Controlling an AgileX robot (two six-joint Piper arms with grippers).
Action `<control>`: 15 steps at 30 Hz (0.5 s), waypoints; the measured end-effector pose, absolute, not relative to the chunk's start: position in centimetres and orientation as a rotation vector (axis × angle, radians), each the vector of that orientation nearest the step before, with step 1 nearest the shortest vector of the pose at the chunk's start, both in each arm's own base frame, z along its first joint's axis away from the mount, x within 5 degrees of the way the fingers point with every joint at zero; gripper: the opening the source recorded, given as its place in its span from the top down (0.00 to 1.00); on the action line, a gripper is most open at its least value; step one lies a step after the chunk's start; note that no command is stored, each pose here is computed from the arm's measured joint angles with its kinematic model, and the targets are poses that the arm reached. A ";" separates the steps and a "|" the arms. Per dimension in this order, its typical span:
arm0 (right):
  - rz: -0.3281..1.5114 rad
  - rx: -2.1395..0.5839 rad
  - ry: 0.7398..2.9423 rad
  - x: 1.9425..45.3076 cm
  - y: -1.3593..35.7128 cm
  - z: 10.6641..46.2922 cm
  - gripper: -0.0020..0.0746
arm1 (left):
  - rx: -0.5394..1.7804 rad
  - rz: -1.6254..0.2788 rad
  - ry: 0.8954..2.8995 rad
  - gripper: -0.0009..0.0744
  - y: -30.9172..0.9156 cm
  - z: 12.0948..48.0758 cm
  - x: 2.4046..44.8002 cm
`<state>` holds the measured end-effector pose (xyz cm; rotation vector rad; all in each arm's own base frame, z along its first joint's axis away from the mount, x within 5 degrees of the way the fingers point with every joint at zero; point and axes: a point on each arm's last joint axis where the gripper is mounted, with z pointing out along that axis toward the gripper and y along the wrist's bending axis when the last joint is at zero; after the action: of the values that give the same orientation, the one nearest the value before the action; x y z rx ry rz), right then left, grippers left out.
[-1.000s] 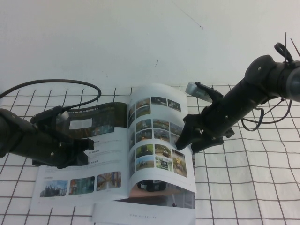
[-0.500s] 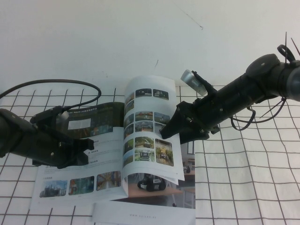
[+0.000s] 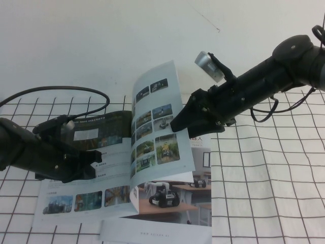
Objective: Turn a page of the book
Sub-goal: Open the closed book
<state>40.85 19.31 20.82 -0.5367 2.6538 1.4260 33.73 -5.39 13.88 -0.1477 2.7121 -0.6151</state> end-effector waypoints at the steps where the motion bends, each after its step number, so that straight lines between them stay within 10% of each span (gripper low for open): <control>1: 1.434 -0.546 2.651 40.9 19.3 21.1 0.40 | -0.148 -0.615 2.712 0.99 -5.4 13.9 33.7; 15: 1.280 -0.594 2.761 40.8 18.7 21.0 0.40 | -0.145 -0.615 2.712 0.99 -5.4 13.9 33.7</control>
<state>40.83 18.66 20.97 -0.5936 2.7608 1.2800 33.73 -5.39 13.88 -0.1450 2.7119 -0.6146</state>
